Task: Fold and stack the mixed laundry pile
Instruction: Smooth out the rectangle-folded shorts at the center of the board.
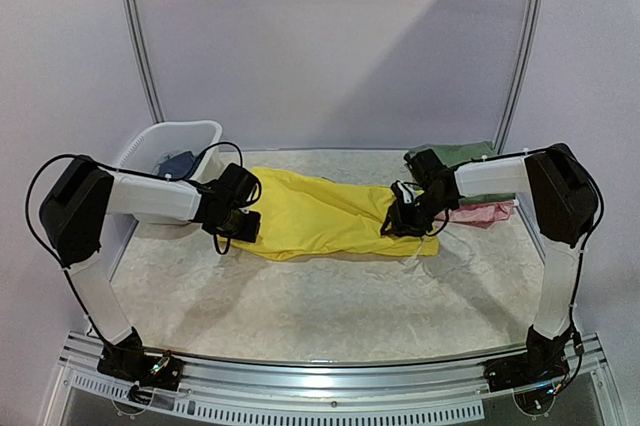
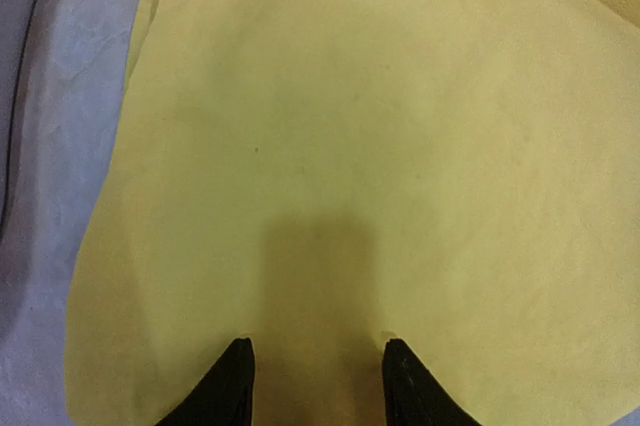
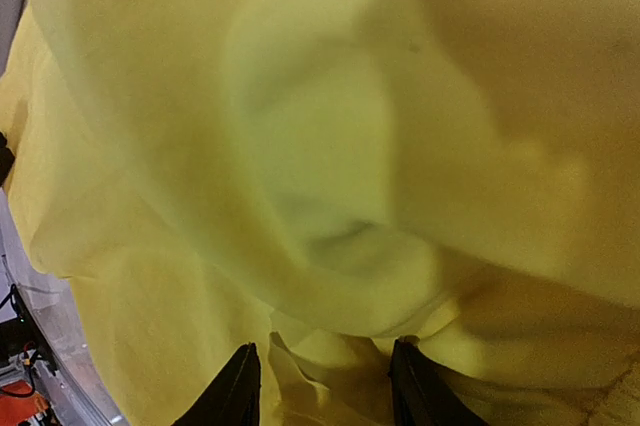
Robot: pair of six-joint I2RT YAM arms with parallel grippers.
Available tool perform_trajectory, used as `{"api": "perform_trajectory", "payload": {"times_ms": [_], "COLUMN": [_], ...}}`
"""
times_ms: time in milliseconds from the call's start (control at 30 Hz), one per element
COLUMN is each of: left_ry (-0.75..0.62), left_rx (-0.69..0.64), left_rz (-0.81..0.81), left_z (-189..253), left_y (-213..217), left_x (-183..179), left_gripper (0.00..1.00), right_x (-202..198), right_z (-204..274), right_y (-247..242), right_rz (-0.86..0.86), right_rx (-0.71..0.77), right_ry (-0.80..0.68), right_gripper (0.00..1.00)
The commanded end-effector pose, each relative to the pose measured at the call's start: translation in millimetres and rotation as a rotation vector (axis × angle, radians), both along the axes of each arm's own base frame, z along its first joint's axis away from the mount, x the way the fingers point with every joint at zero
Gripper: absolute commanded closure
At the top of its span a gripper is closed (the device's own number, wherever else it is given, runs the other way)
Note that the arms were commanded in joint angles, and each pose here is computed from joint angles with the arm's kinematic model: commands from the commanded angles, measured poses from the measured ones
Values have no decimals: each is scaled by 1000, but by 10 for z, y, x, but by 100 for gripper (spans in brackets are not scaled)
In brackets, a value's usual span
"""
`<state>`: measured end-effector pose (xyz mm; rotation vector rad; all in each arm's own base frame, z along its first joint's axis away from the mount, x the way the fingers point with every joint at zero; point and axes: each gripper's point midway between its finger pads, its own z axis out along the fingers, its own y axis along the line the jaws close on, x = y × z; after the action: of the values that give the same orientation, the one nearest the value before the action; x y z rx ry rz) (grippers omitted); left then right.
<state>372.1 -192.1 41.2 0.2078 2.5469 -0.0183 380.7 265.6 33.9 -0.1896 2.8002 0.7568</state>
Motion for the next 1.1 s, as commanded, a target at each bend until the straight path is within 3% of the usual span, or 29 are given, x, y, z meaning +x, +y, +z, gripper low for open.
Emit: {"api": "perform_trajectory", "payload": {"times_ms": [0,67,200,467,600,833,1067], "left_ry": [19,30,42,56,61,7,-23], "left_rx": [2,9,15,13,22,13,13], "left_rz": [20,26,34,49,59,48,33], "left_z": [-191,-249,-330,-410,-441,-204,-62], "left_y": [88,120,156,214,280,264,190], "left_x": [57,58,34,-66,-147,-198,-197], "left_gripper": [56,57,58,60,60,61,61], "right_x": [-78,-112,-62,467,479,48,274], "right_z": [-28,-67,46,775,877,643,687], "right_y": [-79,-118,-120,-111,-99,121,376], "right_rz": [-28,-36,-38,-93,-103,-33,-10], "right_rx": [-3,-14,-22,-83,-66,56,126], "right_ry": [-14,-8,-33,-189,-207,-155,-158], "right_gripper": [54,50,32,23,23,34,46]}}
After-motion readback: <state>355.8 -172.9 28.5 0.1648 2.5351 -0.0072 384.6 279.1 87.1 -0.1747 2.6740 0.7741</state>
